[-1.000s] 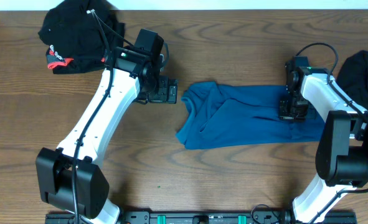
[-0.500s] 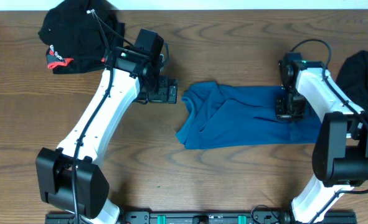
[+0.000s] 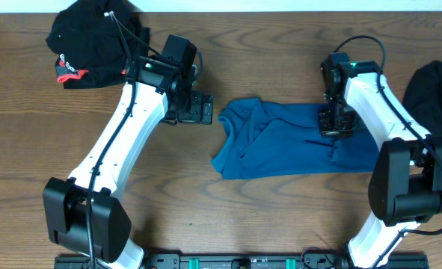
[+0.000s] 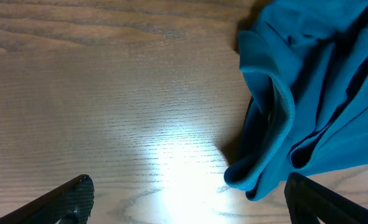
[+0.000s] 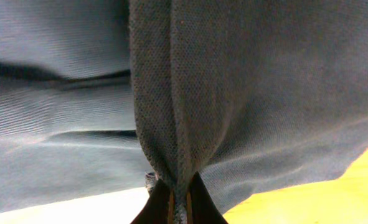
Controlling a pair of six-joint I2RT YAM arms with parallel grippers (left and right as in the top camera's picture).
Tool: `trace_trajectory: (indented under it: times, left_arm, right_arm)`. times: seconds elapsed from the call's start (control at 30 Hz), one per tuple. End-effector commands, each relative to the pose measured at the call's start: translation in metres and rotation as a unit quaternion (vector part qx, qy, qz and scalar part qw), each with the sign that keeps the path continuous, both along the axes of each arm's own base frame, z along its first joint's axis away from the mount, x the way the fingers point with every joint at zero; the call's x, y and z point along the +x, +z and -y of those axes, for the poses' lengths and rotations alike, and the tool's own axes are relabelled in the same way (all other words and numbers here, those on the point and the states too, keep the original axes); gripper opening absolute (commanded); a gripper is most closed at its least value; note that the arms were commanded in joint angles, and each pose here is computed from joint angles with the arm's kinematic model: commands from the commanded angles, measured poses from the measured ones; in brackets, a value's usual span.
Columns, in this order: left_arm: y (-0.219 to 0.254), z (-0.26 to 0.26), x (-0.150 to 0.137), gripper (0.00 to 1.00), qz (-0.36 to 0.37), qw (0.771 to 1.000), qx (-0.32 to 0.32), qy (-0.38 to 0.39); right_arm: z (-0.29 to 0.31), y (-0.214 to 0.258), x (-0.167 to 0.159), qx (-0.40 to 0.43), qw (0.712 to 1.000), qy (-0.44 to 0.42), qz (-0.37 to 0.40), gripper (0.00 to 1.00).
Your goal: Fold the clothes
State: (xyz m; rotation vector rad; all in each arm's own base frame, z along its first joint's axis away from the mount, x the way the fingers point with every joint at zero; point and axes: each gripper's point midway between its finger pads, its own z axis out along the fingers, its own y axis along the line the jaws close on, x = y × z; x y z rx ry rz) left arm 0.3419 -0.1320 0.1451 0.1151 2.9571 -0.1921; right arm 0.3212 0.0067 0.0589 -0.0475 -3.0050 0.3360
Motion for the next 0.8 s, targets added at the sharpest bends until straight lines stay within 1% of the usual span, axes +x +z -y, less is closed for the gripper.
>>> trace_trajectory:
  times: [0.0, 0.37, 0.4, 0.43, 0.47, 0.53, 0.57, 0.6, 0.63, 0.77]
  left_arm:
    - [0.0, -0.004, -0.001, 0.98, 0.001, 1.0, 0.005, -0.001]
    - [0.0, -0.003, -0.001, 0.98, 0.001, 1.0, 0.005, -0.002]
    - [0.0, -0.004, -0.001, 0.98, 0.001, 1.0, 0.005, -0.002]
    - [0.0, -0.004, -0.001, 0.98, 0.001, 1.0, 0.005, -0.002]
    - [0.0, -0.004, -0.001, 0.98, 0.001, 1.0, 0.005, -0.002]
    - [0.0, -0.004, -0.001, 0.98, 0.001, 1.0, 0.005, -0.002]
    - [0.0, -0.004, -0.001, 0.98, 0.001, 1.0, 0.005, -0.002]
    - [0.0, -0.004, -0.001, 0.98, 0.0, 1.0, 0.005, -0.002]
    - [0.0, -0.004, -0.001, 0.98, 0.0, 1.0, 0.005, -0.002]
    - [0.0, -0.004, 0.0, 0.98, 0.002, 1.0, 0.006, -0.001]
  right_arm:
    - [-0.024, 0.0, 0.003, 0.029, 1.0, 0.011, 0.002, 0.01]
    - [-0.074, -0.002, -0.002, 0.07, 0.996, 0.061, 0.0, 0.01]
    - [-0.077, -0.002, -0.003, 0.072, 0.995, 0.063, 0.0, 0.02]
    - [-0.079, -0.002, -0.003, 0.072, 0.995, 0.066, 0.0, 0.04]
    - [-0.08, -0.002, -0.003, 0.072, 0.995, 0.068, 0.0, 0.1]
    - [-0.081, -0.002, -0.004, 0.072, 0.995, 0.071, -0.001, 0.46]
    - [-0.081, -0.002, -0.004, 0.071, 0.995, 0.071, -0.002, 0.54]
    - [-0.08, -0.002, -0.004, 0.071, 0.995, 0.07, -0.002, 0.59]
    - [-0.08, -0.002, -0.004, 0.071, 0.995, 0.07, -0.002, 0.63]
    - [-0.08, 0.0, -0.005, 0.07, 0.996, 0.063, -0.002, 0.65]
